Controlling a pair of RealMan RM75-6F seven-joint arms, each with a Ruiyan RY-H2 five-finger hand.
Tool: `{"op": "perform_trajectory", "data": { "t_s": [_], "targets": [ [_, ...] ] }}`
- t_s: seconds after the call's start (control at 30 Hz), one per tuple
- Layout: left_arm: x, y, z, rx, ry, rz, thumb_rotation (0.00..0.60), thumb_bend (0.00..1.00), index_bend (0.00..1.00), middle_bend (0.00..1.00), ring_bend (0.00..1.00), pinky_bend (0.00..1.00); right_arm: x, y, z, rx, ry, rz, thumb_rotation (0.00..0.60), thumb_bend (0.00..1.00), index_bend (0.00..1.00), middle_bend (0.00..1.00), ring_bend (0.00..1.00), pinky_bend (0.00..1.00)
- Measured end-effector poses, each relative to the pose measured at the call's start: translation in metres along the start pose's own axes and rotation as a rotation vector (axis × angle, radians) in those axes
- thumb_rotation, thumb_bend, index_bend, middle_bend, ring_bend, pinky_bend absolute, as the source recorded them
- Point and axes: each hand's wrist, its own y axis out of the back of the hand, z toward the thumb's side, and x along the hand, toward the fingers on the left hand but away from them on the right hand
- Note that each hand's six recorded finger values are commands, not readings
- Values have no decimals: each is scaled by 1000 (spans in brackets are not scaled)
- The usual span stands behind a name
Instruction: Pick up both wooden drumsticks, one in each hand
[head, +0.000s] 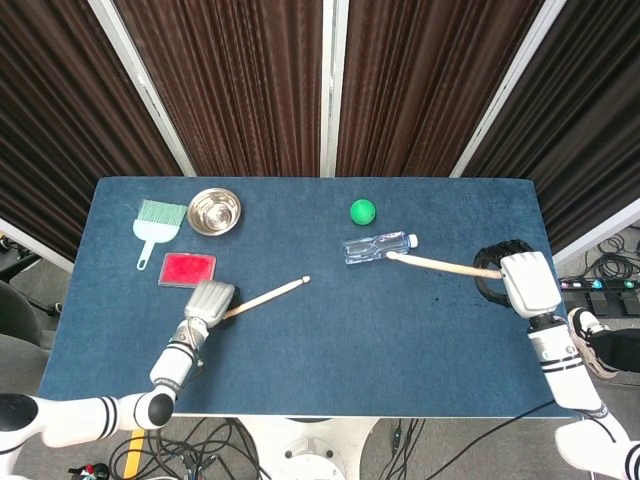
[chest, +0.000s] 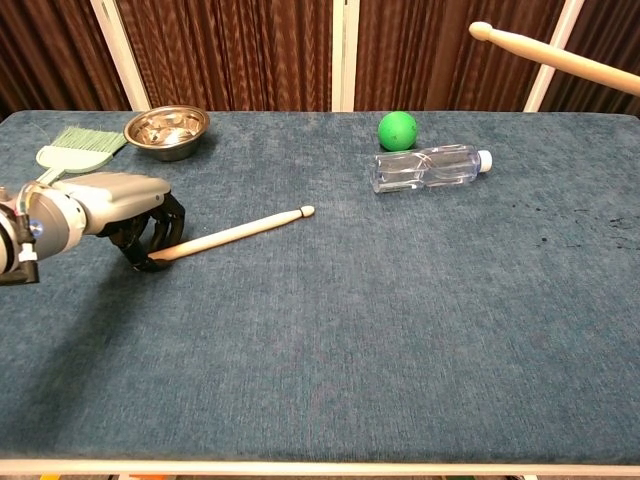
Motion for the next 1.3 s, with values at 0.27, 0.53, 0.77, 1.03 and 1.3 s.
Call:
{"op": "perform_trajectory", "data": {
  "t_s": [0.27, 0.53, 0.77, 1.03, 1.3],
  "targets": [
    [-18, 18, -8, -66, -95, 67, 600, 544, 645, 713, 677, 819, 25, -11, -9, -96, -33, 23, 600, 818, 744, 656, 404, 342],
    [-42, 39, -8, -222, -235, 166, 600, 552, 656, 722, 677, 819, 43, -41, 17, -277, -3, 93, 600, 826, 747, 658, 405, 342],
    [-49, 55, 8, -402, -382, 226, 600, 553, 656, 722, 677, 819, 39, -70, 69, -472, 63, 138, 600, 825, 753, 661, 413, 342],
    [-42, 74, 46, -494, -548, 269, 600, 553, 656, 722, 677, 818, 20, -86, 127, -603, 141, 162, 600, 825, 758, 666, 421, 342],
    [-43, 86, 69, -489, -615, 293, 600, 554, 656, 723, 677, 818, 3, -89, 157, -600, 176, 167, 600, 826, 759, 667, 423, 342]
  ]
}}
